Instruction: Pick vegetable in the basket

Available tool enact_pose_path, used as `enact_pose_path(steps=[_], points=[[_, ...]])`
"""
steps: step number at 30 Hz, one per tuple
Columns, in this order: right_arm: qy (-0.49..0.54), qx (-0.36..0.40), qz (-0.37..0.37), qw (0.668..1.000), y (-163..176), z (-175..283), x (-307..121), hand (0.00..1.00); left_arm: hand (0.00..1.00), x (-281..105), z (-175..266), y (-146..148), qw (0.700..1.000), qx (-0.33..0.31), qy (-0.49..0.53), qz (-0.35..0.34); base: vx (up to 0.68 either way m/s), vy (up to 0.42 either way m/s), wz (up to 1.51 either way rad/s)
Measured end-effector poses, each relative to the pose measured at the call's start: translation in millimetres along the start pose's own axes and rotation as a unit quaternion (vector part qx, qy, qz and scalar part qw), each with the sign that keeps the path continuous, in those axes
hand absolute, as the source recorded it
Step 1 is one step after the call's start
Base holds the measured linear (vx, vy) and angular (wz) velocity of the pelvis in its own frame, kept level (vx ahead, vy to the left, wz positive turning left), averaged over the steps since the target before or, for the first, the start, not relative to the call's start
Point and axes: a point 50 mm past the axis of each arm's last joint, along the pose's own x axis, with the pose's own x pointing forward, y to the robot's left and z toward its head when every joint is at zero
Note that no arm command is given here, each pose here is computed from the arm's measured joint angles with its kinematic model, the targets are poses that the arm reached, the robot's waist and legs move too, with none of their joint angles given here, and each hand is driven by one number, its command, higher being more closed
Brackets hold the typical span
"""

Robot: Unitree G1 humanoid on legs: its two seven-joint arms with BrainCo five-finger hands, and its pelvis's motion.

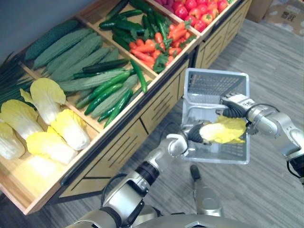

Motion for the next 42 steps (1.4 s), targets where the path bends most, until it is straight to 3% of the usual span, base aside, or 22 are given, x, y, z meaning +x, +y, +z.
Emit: enact_pose_path(steps=[18, 21, 26, 29, 32, 35, 39, 42], points=[[0.019, 0.011, -0.010, 1.000, -6.3, -9.1, -6.4, 1.00, 0.00, 3.8, 9.4, 10.8, 1.000, 0.002, -0.018, 0.017, -0.02, 0.002, 0.06], [0.044, 0.023, -0.026, 0.998, -10.2, -19.1, -14.1, 1.00, 0.00, 1.1, 23.5, 16.2, 0.999, 0.006, -0.046, 0.026, -0.01, 0.002, 0.14], [0.125, 0.067, -0.016, 0.990, 5.5, -50.4, -32.4, 1.00, 0.00, -28.1, 63.5, 28.8, 0.984, -0.031, -0.178, 0.008, -0.01, -0.005, 0.20], [0.165, 0.089, 0.007, 0.982, 22.3, -63.7, -40.9, 1.00, 0.00, -56.8, 79.1, 20.4, 0.951, -0.156, -0.257, -0.076, -0.03, -0.001, 0.20], [0.218, 0.143, 0.012, 0.965, 49.6, -77.1, -54.7, 1.00, 0.00, -93.3, 77.8, -0.6, 0.882, -0.330, -0.267, -0.204, -0.02, 0.010, 0.14], [0.280, 0.189, 0.022, 0.941, 83.8, -87.6, -74.3, 1.00, 0.00, -115.1, 69.0, 3.2, 0.844, -0.405, -0.248, -0.249, 0.00, -0.012, 0.34], [0.363, 0.251, 0.032, 0.897, 129.2, -96.5, -110.6, 1.00, 0.00, -138.5, 51.3, 13.9, 0.827, -0.461, -0.206, -0.247, -0.02, -0.018, 0.75], [0.449, 0.319, 0.025, 0.834, 173.2, -95.3, -150.2, 1.00, 0.00, -161.7, 27.5, 32.1, 0.826, -0.515, -0.173, -0.148, 0.01, -0.021, 0.89]])
